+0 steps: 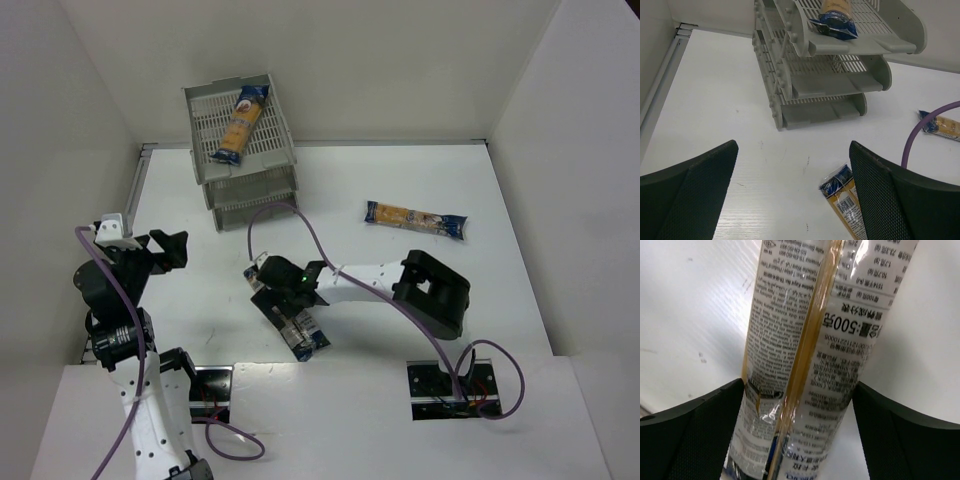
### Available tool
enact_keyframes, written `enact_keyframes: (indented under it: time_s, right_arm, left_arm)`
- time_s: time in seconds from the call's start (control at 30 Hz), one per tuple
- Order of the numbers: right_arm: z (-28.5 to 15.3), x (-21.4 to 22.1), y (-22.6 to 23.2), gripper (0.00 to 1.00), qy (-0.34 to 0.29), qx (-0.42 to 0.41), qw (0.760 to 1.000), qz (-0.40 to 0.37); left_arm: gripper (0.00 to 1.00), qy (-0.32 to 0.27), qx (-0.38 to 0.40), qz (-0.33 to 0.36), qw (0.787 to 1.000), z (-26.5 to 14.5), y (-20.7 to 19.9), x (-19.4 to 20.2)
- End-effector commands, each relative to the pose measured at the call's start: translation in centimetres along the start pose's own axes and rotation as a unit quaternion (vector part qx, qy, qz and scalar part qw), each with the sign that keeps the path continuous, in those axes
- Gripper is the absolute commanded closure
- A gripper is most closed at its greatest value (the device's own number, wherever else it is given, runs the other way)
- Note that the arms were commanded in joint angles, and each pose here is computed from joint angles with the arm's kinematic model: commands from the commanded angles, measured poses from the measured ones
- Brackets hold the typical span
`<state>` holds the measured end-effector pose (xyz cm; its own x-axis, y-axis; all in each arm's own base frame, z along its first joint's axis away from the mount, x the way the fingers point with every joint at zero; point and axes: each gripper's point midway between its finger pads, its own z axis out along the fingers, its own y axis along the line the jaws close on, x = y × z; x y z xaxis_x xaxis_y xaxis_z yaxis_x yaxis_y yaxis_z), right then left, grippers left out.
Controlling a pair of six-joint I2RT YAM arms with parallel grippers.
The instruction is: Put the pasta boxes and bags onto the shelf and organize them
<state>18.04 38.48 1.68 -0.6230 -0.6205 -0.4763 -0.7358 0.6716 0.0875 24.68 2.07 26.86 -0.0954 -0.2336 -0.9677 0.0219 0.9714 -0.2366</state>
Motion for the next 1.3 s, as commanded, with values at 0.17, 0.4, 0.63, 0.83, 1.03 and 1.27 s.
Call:
enact_keyframes:
  time_s: [0.17,0.4,0.63,0.83,1.03,1.27]
  right_arm:
    - [3.0,2.6,-0.1,1.0,0.032,0.039,0.999,0.003]
    - [-1.3,-1.9,2.5,1.0,-0.022,-0.047,0.996,-0.07]
    - [-8.2,-9.8,1.4,1.0,-0.1,-0.135,0.986,-0.025]
    - [-11.9,-14.7,-1.7,1.0,-0.159,-0.172,0.971,0.041]
    - [-15.4,-19.5,-2.3,1.0,-0.221,-0.182,0.956,0.067]
    - [-16.7,-24.1,-6.2,1.0,-0.273,-0.157,0.939,0.135]
  left_arm:
    - [0.01,-0.025,0.002,0.008,1.0,-0.1,-0.1,-1.2]
    - [0.01,-0.03,-0.002,0.01,0.999,-0.2,-0.1,-1.4]
    - [0.01,-0.03,-0.002,0.01,0.999,-0.2,-0.1,-1.4]
    - [0.01,-0.026,-0.002,0.008,1.0,0.0,0.0,-1.2]
    - [0.01,-0.02,-0.008,0.003,1.0,0.2,0.6,-1.0]
    - [0.01,-0.009,0.0,-0.002,1.0,0.5,0.5,-0.6]
